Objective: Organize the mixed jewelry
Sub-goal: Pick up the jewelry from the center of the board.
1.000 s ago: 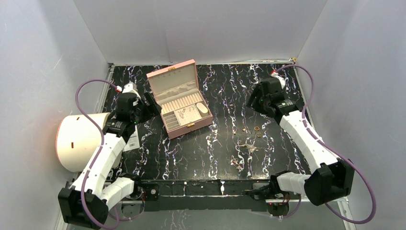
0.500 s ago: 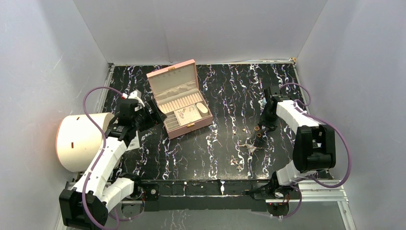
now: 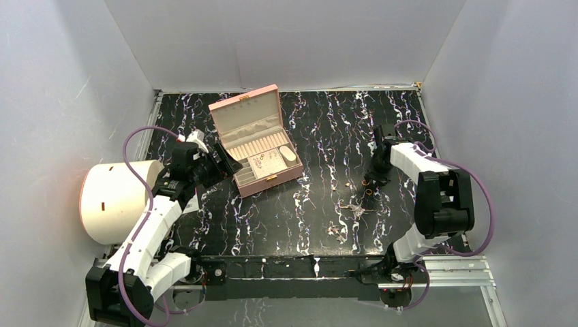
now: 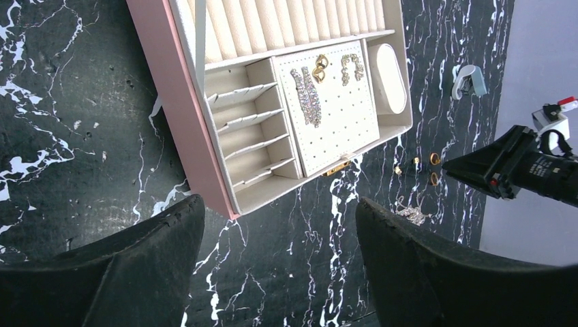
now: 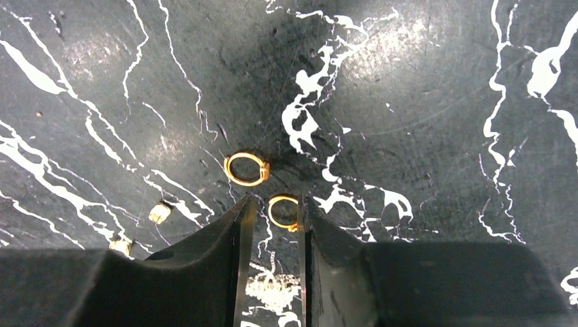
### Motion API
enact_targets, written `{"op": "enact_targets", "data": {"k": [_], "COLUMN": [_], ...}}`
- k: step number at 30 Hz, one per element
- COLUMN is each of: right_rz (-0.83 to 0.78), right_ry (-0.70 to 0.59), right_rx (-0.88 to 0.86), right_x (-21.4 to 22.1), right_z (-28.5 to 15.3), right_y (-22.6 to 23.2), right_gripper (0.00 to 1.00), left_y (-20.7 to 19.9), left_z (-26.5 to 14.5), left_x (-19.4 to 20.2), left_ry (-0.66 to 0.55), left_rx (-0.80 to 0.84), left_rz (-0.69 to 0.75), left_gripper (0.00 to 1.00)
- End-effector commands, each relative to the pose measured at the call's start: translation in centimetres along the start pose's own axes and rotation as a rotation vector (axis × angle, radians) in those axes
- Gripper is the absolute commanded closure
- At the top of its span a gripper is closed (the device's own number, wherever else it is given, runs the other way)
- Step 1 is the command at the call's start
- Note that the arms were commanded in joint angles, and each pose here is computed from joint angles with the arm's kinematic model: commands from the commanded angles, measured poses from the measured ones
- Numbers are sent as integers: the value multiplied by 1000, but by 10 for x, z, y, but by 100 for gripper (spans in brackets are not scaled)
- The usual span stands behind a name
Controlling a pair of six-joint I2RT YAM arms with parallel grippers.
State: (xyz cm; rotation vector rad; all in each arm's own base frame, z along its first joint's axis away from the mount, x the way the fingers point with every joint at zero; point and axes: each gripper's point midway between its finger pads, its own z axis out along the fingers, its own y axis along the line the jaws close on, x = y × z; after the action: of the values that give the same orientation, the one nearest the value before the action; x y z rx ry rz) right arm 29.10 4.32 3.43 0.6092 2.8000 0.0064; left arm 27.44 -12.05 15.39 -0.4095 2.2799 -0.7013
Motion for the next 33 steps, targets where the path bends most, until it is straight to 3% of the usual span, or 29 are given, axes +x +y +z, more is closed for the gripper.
{"op": "enact_targets", "data": {"k": [1,8,21,28,33], "right_rz": [17,23,17,21,50], "right_ry": [-25,-27,-12,-4,12], "right_rx": [-17,13,22,-77,-280], "right_x": [-7,-8,-5,-5,4], "right_z": [7,16,22,9,-23], "right_y": [6,2,1,17,51], "right_gripper": [62,65,81,90,91], "left_y": [-4,2,-8,-39,-64], "left_z": [0,0,0,3,8], "left_x": [0,-2,-6,0,12], "left_ry": [-1,-14,-11,41,64], "left_rx": [11,-28,7,112,161], "left_rz": [-27,-43,-58,-66,-15], "left_gripper": [20,21,21,23,23]}}
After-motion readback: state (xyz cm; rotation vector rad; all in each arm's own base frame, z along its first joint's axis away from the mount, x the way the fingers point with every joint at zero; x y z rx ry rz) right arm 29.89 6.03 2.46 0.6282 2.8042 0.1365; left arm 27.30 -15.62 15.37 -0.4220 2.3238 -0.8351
